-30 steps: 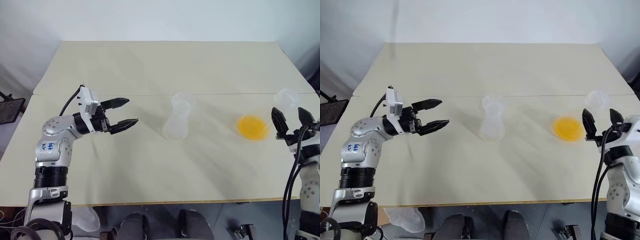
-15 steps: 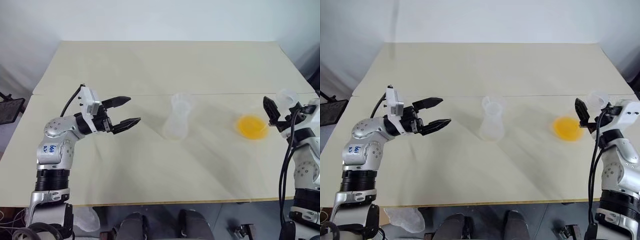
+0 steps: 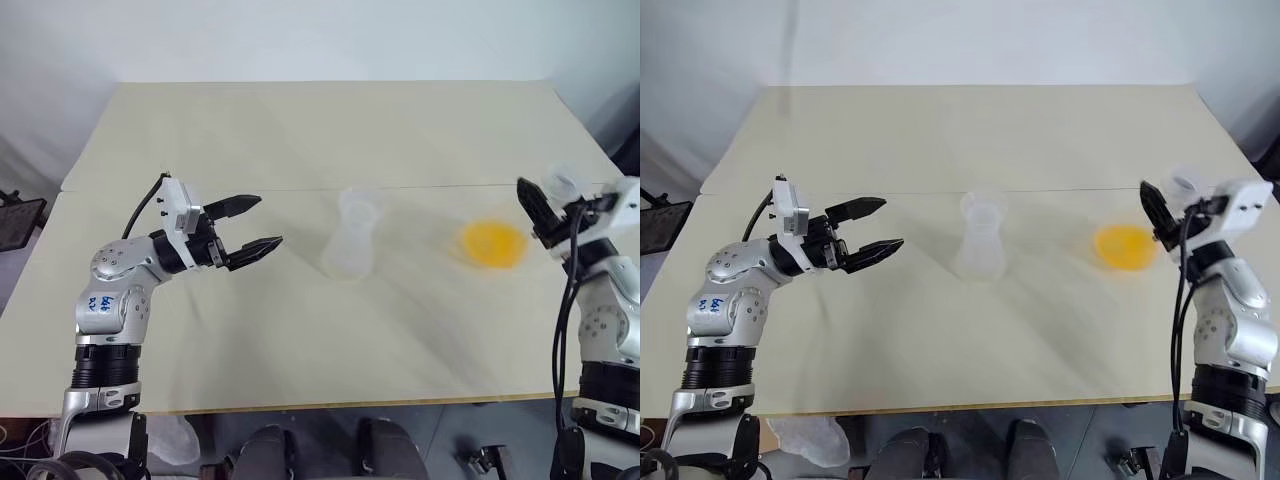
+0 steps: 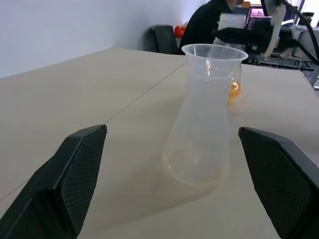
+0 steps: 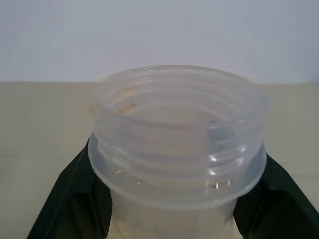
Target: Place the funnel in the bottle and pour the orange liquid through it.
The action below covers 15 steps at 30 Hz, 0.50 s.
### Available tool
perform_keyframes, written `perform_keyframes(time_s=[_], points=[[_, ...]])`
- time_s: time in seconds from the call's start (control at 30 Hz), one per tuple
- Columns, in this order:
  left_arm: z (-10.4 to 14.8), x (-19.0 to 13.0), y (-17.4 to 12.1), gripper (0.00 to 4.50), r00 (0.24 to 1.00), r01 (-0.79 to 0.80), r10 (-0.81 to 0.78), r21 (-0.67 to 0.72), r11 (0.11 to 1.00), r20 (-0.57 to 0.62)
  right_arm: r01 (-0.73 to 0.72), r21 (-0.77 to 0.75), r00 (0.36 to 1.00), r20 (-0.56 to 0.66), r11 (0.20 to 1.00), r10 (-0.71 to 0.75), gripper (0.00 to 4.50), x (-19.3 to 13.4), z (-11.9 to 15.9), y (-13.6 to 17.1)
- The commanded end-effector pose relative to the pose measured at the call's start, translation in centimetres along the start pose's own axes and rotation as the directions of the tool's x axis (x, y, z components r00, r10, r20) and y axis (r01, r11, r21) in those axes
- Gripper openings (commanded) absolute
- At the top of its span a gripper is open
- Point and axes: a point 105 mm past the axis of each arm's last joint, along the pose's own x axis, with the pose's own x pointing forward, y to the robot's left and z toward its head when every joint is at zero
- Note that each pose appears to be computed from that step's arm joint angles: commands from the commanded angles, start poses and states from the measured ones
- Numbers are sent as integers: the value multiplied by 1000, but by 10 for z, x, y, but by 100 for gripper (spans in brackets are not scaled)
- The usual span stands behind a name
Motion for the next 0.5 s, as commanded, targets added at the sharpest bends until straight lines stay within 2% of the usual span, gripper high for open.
perform_keyframes(time_s=[0.03,0.1,0.17,0.33,0.5], points=[[13,5,-3,450,999,14,-16,33,999,48,-96,-146,992,70,985,108,249,24,34,38],[14,7,-4,450,998,16,-18,31,999,54,-188,-247,982,-17,951,189,249,34,30,61],[13,8,-5,450,998,18,-20,28,999,59,-258,-332,964,-28,907,264,249,41,31,83],[11,12,-9,450,997,17,-18,19,1000,68,-269,-627,923,49,731,382,249,50,41,123],[9,13,-11,450,997,2,-3,12,1000,76,-271,-773,876,50,574,480,249,52,34,149]])
